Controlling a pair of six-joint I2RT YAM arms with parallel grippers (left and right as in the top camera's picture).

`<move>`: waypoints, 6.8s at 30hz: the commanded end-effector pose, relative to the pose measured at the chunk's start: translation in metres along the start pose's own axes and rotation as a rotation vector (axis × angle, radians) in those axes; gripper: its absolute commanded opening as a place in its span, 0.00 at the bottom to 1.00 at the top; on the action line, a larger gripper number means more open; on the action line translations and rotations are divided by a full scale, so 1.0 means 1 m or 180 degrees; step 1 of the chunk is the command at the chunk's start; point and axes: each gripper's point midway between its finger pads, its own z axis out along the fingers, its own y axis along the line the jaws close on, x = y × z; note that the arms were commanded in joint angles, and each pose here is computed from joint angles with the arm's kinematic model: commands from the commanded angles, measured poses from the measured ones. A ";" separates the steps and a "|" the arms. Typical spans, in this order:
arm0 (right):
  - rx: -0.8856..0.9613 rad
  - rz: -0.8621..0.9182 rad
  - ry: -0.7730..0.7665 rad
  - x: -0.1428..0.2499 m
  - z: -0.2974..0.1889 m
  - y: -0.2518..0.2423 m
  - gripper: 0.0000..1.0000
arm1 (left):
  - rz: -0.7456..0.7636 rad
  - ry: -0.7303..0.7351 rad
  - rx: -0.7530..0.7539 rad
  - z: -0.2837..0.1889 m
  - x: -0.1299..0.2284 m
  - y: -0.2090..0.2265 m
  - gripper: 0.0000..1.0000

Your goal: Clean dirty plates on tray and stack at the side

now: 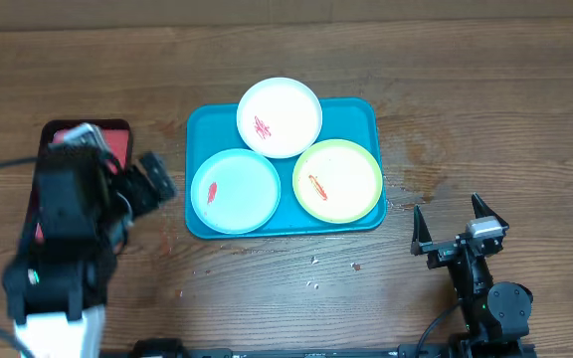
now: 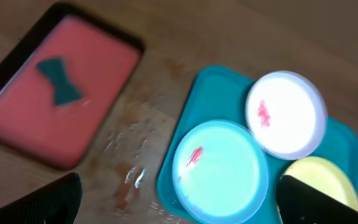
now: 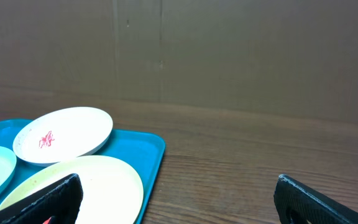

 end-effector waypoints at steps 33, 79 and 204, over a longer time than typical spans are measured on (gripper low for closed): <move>-0.0001 0.0011 -0.0007 0.002 0.000 0.001 1.00 | -0.1465 0.1253 -0.1358 0.265 -0.014 0.206 0.95; -0.0001 0.0011 -0.0007 0.002 0.000 0.001 1.00 | -0.1594 0.2185 -0.1283 0.267 0.055 0.190 0.66; -0.0001 0.0011 -0.0007 0.002 0.000 0.001 1.00 | -0.1244 0.2294 -0.1265 0.264 0.061 0.195 0.98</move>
